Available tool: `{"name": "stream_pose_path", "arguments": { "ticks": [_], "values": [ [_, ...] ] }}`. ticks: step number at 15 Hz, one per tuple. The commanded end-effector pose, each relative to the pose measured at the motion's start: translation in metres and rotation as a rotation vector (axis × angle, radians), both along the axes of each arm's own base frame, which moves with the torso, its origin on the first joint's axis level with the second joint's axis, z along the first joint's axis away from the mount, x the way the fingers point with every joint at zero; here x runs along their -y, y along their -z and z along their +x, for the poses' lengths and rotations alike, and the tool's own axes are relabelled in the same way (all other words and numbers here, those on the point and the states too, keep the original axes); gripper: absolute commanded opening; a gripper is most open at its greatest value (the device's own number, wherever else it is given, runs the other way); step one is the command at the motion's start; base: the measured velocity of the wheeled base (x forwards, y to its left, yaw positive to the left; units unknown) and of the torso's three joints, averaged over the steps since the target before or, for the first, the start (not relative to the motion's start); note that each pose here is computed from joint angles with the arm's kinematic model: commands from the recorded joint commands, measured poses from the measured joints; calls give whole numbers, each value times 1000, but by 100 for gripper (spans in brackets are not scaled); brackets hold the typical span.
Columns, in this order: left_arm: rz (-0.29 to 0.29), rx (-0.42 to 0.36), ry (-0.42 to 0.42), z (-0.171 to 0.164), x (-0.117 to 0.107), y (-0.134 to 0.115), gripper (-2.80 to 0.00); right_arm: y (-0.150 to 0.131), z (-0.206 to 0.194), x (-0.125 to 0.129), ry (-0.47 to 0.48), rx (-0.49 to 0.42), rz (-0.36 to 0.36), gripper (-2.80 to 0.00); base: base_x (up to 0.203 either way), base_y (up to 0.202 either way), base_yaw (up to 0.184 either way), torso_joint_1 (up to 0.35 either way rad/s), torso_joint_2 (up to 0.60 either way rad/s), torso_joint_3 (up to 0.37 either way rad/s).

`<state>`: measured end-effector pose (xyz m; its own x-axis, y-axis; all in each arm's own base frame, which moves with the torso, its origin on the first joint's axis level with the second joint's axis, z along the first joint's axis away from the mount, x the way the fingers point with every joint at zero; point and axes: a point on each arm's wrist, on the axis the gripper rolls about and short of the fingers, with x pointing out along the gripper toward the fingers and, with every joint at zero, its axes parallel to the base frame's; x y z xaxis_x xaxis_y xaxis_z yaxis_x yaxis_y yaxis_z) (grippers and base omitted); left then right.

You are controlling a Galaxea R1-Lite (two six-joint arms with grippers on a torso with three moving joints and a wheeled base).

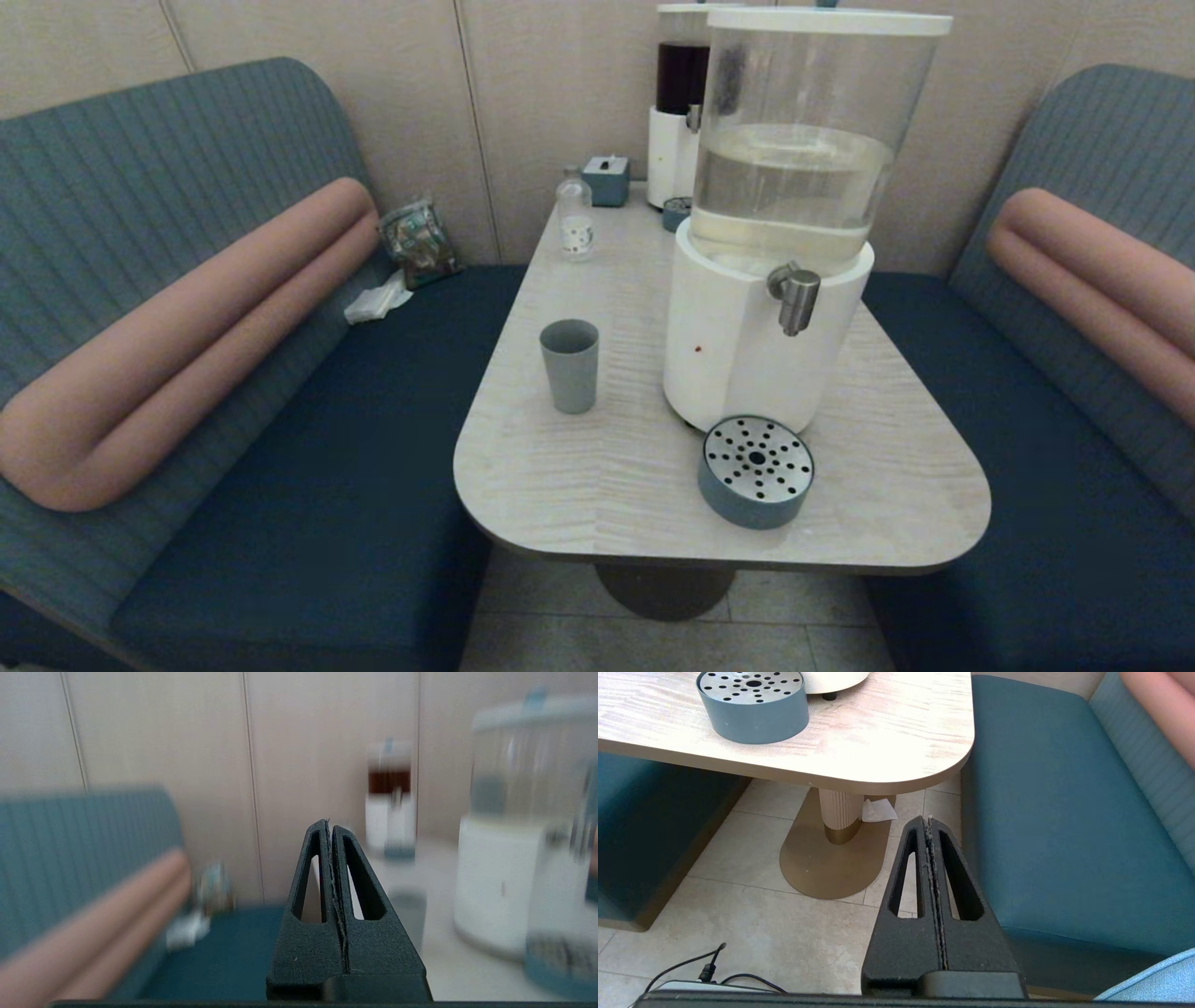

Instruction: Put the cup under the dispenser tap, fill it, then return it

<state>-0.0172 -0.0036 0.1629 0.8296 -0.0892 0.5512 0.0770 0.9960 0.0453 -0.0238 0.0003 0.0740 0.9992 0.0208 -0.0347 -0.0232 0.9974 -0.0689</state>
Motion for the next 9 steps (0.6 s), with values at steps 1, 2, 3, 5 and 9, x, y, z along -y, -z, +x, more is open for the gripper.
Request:
{"name": "stream_pose_path", "arguments": {
  "ticks": [1,2,3,5,9],
  "values": [
    [-4,-108,6,-2,0,20,-280,0,0,0,-1,1,-1,-280,0,0,0,0,0,0],
    [-4,-165,4,-6,0,32,-280,0,0,0,-1,1,-1,-280,0,0,0,0,0,0],
    [4,-259,-6,-8,0,49,-280,0,0,0,-1,1,0,-280,0,0,0,0,0,0],
    [46,-494,-113,-6,-3,78,-280,0,0,0,-1,1,1,-280,0,0,0,0,0,0],
    [69,-568,-136,-7,-3,82,-280,0,0,0,-1,1,1,-280,0,0,0,0,0,0]
  ]
}}
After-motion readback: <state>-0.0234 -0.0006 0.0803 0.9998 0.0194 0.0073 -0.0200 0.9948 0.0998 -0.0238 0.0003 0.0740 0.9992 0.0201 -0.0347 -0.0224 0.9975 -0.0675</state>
